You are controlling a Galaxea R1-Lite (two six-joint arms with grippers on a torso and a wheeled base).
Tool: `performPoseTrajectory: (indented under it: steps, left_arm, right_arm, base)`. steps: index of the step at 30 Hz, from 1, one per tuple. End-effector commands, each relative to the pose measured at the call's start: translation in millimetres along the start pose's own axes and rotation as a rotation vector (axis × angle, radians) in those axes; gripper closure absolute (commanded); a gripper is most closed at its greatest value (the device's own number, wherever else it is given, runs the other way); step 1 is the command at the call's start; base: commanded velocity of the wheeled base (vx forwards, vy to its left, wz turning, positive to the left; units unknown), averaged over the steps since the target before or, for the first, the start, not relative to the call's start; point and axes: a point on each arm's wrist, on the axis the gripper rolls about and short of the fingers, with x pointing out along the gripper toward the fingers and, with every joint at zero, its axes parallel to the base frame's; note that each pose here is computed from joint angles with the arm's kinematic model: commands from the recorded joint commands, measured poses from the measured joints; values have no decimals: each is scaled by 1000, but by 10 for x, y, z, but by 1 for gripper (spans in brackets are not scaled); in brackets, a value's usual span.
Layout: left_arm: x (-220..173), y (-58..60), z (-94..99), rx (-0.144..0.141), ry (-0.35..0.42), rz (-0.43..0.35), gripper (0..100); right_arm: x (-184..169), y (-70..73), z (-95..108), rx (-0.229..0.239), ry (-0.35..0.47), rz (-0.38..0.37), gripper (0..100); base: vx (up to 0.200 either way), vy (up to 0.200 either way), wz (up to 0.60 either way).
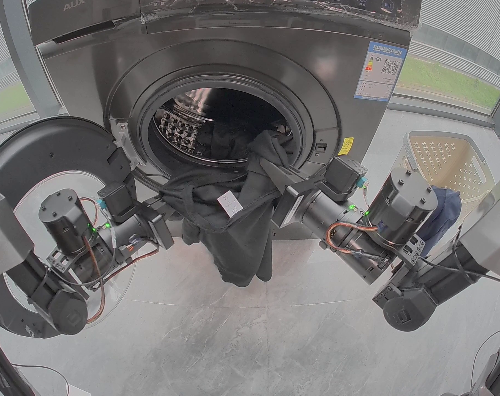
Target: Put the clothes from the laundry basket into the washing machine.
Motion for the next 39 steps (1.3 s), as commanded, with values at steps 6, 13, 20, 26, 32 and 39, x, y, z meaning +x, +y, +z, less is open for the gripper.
performPoseTrajectory:
  steps: [6,13,20,26,32,39]
  left_arm:
    - [-254,-137,-65,-10,70,-14,100]
    - [-77,-42,-264,-26,108,4,0]
    - [28,21,-463,-36,153,7,0]
    - [115,44,-643,-43,190,0,0]
    - [140,8,-768,-40,226,-24,0]
    - [235,14,-887,-28,239,-73,0]
  right_arm:
    - [-32,-41,-22,-1,11,-26,100]
    - [-20,36,-9,4,1,-3,100]
    - [-20,136,-22,12,5,23,100]
    - [-23,132,-15,11,2,22,100]
    - [-23,121,-13,9,1,19,100]
    - [-22,125,-22,9,5,20,100]
  base:
    - [0,0,0]
    - [0,0,0]
    - [0,0,0]
    - [0,0,0]
    - [0,0,0]
    - [0,0,0]
